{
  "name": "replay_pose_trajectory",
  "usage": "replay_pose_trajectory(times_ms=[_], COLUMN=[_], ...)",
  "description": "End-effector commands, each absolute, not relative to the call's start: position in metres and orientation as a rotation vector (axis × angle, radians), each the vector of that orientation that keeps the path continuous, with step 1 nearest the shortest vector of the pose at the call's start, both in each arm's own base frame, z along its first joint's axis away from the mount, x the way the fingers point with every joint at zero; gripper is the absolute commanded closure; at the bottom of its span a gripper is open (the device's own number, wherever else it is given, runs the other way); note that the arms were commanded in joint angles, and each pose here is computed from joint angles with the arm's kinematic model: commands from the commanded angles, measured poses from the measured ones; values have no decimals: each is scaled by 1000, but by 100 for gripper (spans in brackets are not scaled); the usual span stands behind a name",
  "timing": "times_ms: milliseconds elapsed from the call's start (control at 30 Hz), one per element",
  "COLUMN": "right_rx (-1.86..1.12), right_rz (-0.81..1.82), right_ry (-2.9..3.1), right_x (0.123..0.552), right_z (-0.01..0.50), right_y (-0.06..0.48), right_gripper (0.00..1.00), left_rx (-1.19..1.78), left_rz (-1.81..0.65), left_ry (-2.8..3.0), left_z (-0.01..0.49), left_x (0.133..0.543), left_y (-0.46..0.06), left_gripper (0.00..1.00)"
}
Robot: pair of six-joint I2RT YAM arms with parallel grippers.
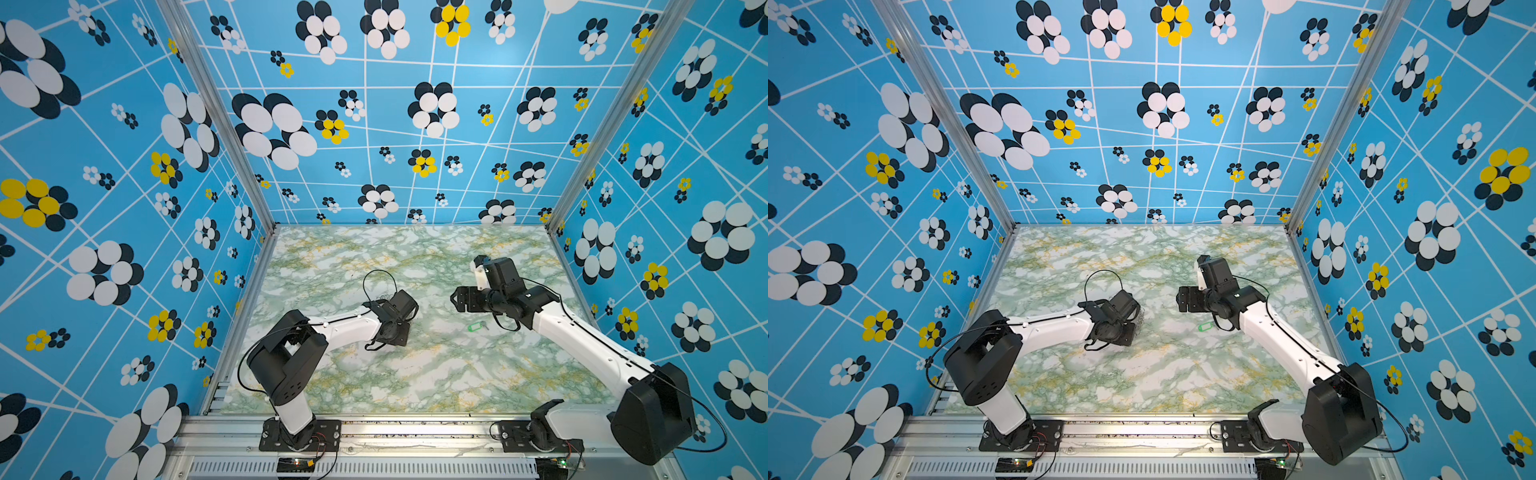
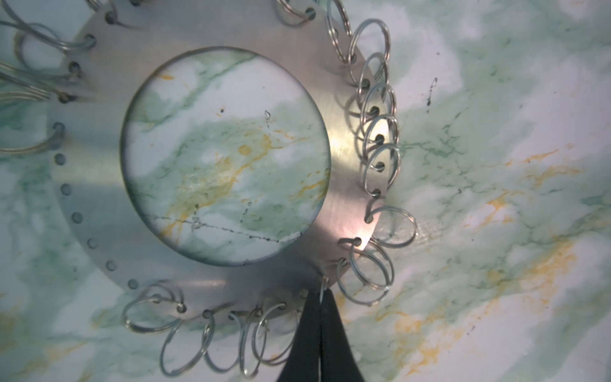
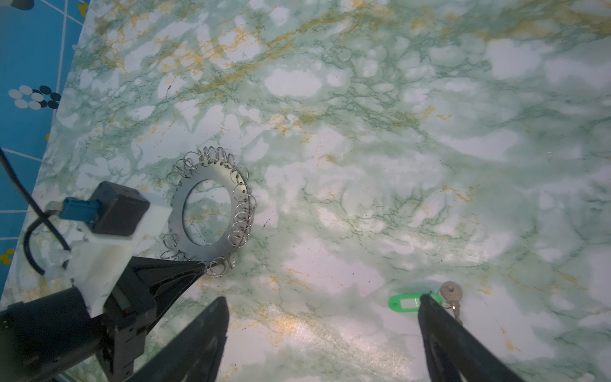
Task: Attach keys to a key ring
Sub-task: Pick up the keyring from the center of the table.
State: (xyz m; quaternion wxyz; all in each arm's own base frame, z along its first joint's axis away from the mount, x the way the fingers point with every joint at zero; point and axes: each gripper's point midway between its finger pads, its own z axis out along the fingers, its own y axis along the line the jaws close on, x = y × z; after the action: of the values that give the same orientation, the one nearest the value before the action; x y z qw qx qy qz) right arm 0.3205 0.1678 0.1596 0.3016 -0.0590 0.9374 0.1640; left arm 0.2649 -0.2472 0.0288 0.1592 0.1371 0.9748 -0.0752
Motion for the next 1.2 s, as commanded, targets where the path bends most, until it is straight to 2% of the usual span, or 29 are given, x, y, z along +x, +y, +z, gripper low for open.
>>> replay_pose_trajectory(times_ms=[0, 100, 400, 600, 800, 1167], right_rx=[-202, -285, -597, -678, -780, -980], right_rz=[452, 490, 719, 954, 1042, 1150], right_ry=[2437, 2387, 2120, 1840, 1684, 1525], right_x=[320, 320, 301, 267, 239, 202], right_z=[171, 184, 243, 290, 317, 338], right_y=[172, 180, 217, 235, 240, 252], right_gripper=[8, 1, 1, 11, 24, 45], left_rx=[520, 669, 1019, 1162, 1199, 1336], left_rz=[-176, -208, -496, -587, -721, -928], left_ry=[2697, 2570, 1934, 1735, 1519, 1342], left_z=[63, 96, 222, 282, 327, 360], left_x=[265, 262, 230, 206, 185, 157], left_y=[-243, -241, -263, -273, -287, -312], left_gripper=[100, 100, 100, 100, 100, 100])
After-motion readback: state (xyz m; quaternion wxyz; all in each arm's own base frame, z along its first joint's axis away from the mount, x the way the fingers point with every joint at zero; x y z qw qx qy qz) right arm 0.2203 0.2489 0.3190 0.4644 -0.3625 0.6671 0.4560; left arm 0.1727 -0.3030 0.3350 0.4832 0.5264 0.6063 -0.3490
